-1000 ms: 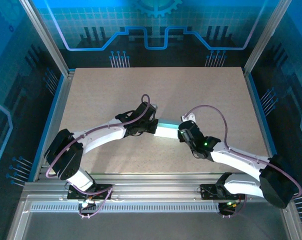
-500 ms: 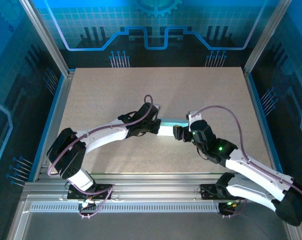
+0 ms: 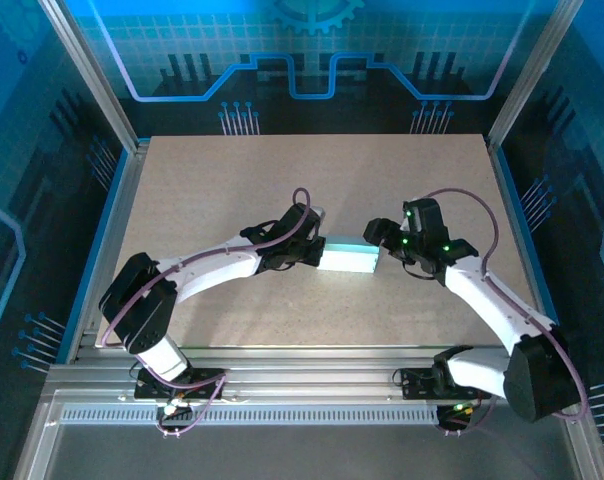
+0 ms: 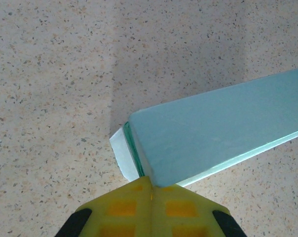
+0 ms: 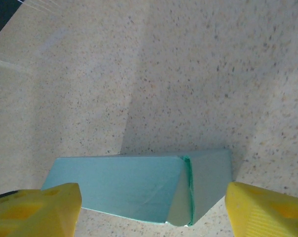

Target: Fold the paper box

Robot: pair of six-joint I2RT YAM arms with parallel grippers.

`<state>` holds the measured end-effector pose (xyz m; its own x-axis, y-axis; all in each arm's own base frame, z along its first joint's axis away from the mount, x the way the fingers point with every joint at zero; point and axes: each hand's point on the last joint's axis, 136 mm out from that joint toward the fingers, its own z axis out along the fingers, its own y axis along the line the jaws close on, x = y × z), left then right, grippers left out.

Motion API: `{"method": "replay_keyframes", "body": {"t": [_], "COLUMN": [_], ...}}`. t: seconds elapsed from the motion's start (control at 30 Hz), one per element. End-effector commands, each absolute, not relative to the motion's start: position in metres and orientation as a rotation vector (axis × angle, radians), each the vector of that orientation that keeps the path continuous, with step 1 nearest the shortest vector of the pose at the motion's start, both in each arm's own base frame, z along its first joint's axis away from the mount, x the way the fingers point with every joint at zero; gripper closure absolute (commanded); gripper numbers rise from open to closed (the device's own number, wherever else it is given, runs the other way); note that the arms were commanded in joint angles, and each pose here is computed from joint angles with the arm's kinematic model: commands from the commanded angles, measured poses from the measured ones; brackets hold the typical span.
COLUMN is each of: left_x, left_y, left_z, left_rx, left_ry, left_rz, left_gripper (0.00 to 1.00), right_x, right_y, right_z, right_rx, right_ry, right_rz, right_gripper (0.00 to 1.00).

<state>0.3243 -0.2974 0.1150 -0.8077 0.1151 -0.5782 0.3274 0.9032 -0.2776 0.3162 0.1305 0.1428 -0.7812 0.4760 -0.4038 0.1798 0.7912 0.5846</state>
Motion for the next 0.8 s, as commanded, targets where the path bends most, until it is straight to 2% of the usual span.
{"method": "replay_keyframes", "body": {"t": [0.0, 0.13, 0.27, 0.53, 0.77], "left_x": [0.291, 0.291, 0.290, 0.290, 0.285], "left_y": [-0.280, -0.282, -0.285, -0.289, -0.299], "left_z": [0.066, 0.068, 0.072, 0.092, 0.112], "left_rx": [0.414, 0.423, 0.433, 0.444, 0.500], "left_ry": [2.692, 2.690, 2.687, 2.646, 2.610], "left_rz": [-0.372, -0.383, -0.412, -0.459, -0.559], "left_gripper": [1.00, 0.99, 0.82, 0.75, 0.61], "right_x": [0.311, 0.309, 0.307, 0.303, 0.303], "right_y": [0.141, 0.137, 0.135, 0.133, 0.132], "right_z": [0.133, 0.118, 0.107, 0.091, 0.086], "right_rx": [0.566, 0.592, 0.608, 0.669, 0.709], "right_ry": [2.461, 2.481, 2.499, 2.502, 2.489], "right_rz": [0.881, 0.864, 0.851, 0.850, 0.854], "right_gripper": [0.25, 0.28, 0.30, 0.33, 0.35]}}
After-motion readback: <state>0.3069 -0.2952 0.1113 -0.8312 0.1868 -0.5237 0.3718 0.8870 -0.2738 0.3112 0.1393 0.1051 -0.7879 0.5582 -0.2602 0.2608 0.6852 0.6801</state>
